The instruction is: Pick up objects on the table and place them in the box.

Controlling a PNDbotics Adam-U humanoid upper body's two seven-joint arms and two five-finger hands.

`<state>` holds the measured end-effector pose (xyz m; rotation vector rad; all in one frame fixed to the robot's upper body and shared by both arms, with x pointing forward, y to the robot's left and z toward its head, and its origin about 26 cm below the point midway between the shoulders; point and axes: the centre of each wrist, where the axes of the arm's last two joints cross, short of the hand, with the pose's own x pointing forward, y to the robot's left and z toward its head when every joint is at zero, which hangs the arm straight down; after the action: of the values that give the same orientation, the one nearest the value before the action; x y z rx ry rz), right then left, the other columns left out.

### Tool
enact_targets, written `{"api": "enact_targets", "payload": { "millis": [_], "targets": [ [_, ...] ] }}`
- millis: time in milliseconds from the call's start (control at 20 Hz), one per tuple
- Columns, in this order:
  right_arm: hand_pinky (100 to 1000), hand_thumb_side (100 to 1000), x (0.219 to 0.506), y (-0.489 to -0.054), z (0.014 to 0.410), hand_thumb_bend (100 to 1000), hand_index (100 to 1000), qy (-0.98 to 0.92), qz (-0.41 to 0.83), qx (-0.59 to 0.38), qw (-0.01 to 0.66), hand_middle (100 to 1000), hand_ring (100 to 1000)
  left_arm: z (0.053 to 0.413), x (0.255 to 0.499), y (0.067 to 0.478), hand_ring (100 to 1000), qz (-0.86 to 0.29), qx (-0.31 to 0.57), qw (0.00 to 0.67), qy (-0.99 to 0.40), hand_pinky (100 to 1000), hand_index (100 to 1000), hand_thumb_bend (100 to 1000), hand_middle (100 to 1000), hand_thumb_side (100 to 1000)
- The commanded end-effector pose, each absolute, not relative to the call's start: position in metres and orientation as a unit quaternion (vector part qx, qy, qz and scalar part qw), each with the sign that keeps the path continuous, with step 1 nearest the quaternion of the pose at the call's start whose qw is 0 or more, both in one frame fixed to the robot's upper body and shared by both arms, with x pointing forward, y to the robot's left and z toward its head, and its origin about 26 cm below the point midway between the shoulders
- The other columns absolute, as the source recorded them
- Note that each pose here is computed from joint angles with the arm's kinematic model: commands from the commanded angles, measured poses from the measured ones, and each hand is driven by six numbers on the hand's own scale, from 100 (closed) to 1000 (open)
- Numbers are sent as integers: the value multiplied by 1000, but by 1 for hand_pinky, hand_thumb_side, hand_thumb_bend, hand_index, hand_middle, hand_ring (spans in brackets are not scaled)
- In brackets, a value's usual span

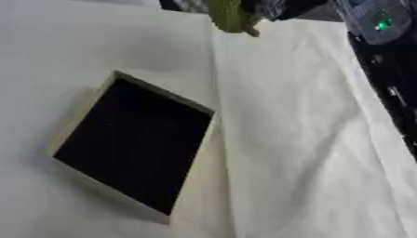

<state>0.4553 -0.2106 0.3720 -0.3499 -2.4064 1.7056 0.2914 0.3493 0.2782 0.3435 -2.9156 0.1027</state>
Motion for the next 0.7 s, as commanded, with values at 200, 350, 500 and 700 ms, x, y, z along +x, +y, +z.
{"api": "enact_targets", "payload": {
  "millis": [200, 350, 500, 700],
  "targets": [
    [764, 100, 426, -172, 383, 220, 471, -774, 621, -117, -29, 393, 806, 304, 286, 348, 658, 41, 118, 24, -992, 675, 721, 383, 574, 212],
    [758, 100, 419, -157, 379, 229, 471, -778, 617, -111, -35, 393, 796, 305, 286, 348, 658, 50, 125, 12, -991, 675, 721, 388, 574, 207],
    [751, 100, 412, -142, 374, 244, 470, -779, 617, -106, -45, 395, 786, 303, 284, 352, 659, 48, 139, 11, -989, 676, 722, 395, 575, 197],
    [750, 100, 404, -126, 363, 243, 470, -778, 618, -95, -51, 395, 785, 299, 281, 359, 659, 47, 158, 11, -986, 678, 723, 401, 576, 190]
  ]
}}
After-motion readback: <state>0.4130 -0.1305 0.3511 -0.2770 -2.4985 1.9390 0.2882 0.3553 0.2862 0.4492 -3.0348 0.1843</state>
